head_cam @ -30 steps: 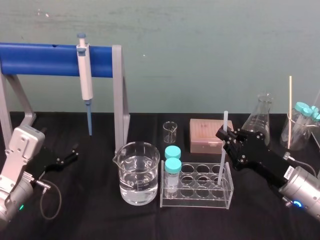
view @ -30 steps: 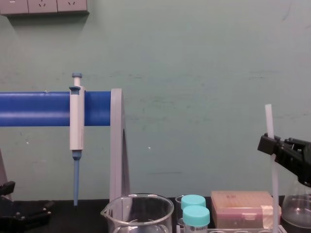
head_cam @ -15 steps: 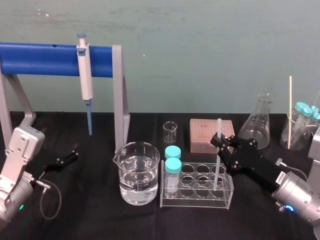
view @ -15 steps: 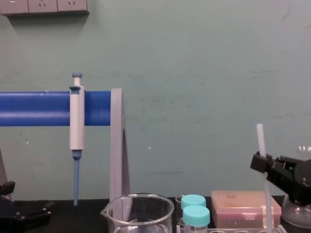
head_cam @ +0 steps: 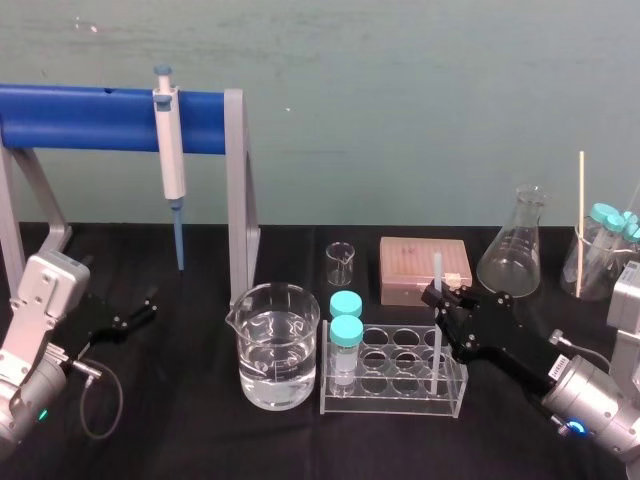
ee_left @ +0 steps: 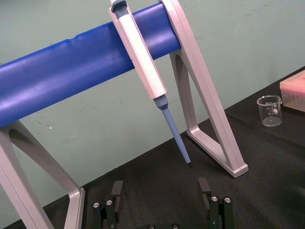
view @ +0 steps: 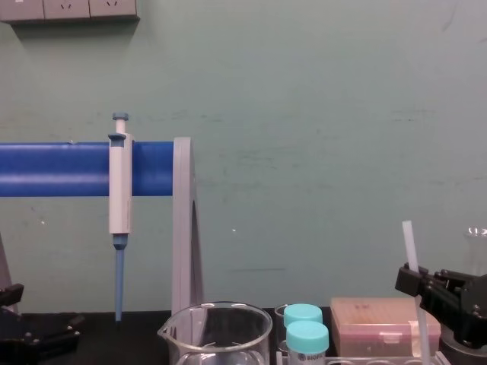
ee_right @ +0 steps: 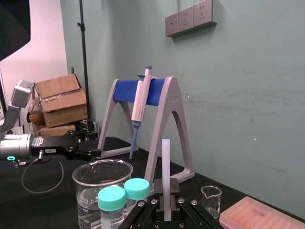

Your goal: Pick up the stirring rod with one hand, then place it down.

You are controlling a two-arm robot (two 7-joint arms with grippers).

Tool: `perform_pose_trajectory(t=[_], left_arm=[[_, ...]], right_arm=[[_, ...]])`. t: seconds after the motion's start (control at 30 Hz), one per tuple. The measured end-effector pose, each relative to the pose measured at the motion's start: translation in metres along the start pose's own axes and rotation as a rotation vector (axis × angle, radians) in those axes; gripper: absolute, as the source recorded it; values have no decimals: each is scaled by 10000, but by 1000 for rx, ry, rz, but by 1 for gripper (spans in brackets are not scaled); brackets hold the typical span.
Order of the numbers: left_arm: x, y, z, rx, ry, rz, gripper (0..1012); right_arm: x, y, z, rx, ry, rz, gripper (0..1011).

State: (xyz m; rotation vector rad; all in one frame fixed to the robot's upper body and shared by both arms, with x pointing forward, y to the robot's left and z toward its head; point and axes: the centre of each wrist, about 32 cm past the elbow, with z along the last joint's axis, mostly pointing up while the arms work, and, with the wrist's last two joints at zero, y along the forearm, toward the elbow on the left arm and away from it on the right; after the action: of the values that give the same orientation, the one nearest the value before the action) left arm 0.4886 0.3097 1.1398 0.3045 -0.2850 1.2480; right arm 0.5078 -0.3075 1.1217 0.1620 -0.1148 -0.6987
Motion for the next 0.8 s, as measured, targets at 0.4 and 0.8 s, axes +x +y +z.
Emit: perform_pose_trajectory(t=[0.4, 0.8], left_arm=[[0, 0, 0, 0, 0, 0, 1000], [0, 0, 0, 0, 0, 0, 1000]], right_arm=[[-19, -23, -41, -21, 14, -5, 72], [-20, -26, -40, -26, 12, -6, 72]])
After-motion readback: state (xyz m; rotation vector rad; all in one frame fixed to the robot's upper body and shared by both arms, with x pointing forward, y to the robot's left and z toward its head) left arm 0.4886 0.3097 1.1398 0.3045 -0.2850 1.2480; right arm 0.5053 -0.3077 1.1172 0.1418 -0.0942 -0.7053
